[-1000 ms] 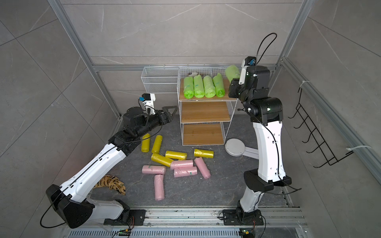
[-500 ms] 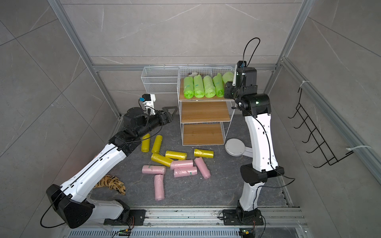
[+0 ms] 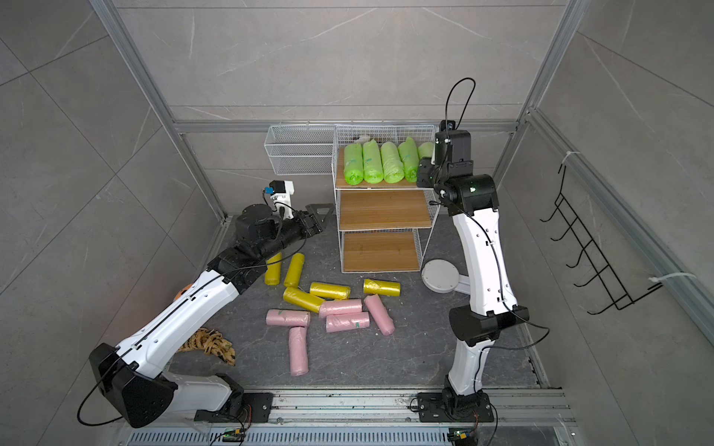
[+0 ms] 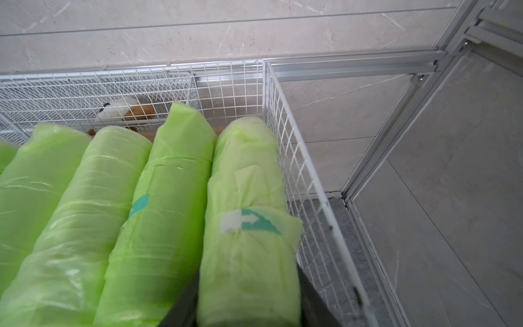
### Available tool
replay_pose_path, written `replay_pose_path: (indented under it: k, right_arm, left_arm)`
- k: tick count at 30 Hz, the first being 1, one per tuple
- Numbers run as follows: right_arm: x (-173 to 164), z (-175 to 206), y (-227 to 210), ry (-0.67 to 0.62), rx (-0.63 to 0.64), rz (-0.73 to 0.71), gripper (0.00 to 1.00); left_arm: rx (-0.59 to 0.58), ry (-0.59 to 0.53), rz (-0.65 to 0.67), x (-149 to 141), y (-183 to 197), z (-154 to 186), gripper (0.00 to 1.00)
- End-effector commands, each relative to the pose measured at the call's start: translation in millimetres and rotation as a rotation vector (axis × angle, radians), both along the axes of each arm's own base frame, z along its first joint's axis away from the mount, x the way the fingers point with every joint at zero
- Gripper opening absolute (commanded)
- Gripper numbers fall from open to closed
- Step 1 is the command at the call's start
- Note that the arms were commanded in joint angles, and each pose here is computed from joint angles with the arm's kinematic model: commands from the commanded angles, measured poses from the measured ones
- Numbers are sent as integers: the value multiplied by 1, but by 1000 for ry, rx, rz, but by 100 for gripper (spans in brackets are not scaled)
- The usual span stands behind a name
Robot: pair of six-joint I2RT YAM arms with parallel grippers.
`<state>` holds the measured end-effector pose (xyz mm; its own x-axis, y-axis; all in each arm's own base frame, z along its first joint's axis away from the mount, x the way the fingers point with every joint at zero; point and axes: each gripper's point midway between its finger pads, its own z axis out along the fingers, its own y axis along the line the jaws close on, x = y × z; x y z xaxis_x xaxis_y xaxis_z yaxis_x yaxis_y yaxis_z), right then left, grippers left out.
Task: Sort the rolls of trash bags by color and place them on the shelf
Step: Place the roll of trash bags on the shelf.
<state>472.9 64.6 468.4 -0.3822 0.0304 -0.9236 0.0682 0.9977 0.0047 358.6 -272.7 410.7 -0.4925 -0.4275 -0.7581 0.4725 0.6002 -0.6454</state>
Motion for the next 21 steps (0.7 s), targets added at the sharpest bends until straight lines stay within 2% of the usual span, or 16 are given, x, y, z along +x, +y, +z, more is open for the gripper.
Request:
replay_pose_path:
  k: [1, 12, 17, 21]
  right_arm:
    - [0, 18, 4, -67, 36, 1, 45]
    - [-22, 42, 4, -116, 62, 30, 57]
    - [-41, 54, 8, -127, 93, 77, 58]
    - [-55, 45, 15, -80, 108, 128, 56]
  left_arm:
    - [-43, -53, -25, -5, -3, 18, 86]
    - [-37, -59, -20, -9, 1, 17, 86]
    - [-35, -61, -20, -11, 2, 18, 86]
    - [-16, -54, -15, -11, 3, 15, 87]
